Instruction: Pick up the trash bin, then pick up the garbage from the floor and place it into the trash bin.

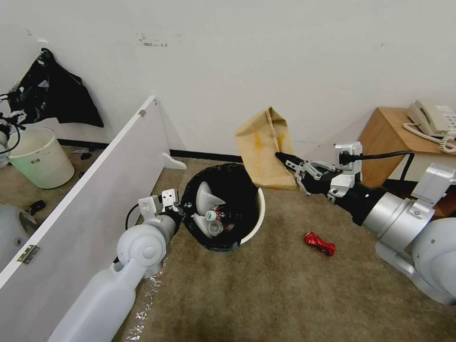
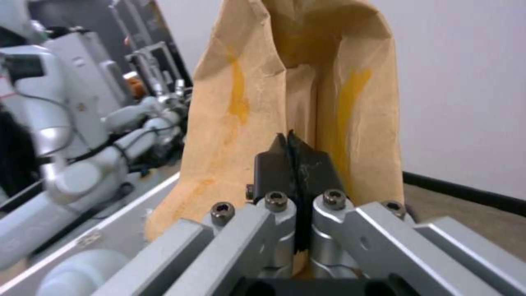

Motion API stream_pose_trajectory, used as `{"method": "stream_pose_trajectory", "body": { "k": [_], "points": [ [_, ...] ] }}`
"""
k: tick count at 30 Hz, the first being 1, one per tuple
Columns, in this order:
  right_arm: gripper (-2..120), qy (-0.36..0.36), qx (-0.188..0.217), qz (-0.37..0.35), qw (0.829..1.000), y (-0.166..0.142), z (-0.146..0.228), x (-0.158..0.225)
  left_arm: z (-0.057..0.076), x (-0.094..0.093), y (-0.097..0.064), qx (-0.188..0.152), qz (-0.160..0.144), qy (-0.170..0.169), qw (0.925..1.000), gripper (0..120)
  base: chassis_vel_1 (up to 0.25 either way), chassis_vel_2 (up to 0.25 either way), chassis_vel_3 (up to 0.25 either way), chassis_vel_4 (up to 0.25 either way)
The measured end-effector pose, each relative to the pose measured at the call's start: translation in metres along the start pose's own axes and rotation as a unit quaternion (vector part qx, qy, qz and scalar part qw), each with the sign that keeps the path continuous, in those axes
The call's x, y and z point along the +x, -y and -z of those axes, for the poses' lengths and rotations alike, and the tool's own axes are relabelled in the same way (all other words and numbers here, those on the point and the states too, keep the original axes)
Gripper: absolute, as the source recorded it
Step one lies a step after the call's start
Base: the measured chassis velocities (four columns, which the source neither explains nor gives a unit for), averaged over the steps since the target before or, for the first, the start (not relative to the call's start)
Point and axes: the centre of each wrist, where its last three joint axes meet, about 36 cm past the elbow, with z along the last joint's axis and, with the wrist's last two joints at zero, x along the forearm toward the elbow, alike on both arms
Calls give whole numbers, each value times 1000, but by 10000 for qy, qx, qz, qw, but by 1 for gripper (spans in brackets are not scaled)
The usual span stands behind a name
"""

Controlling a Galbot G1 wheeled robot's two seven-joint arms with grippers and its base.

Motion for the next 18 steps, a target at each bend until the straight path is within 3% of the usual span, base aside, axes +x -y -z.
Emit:
{"method": "stream_pose_trajectory", "body": {
  "k": [18],
  "points": [
    [0,-176,-570,641,9962,-3,-25,-8,8,2,19,-33,-365,36,9993,1,0,0,0,0]
  ]
}}
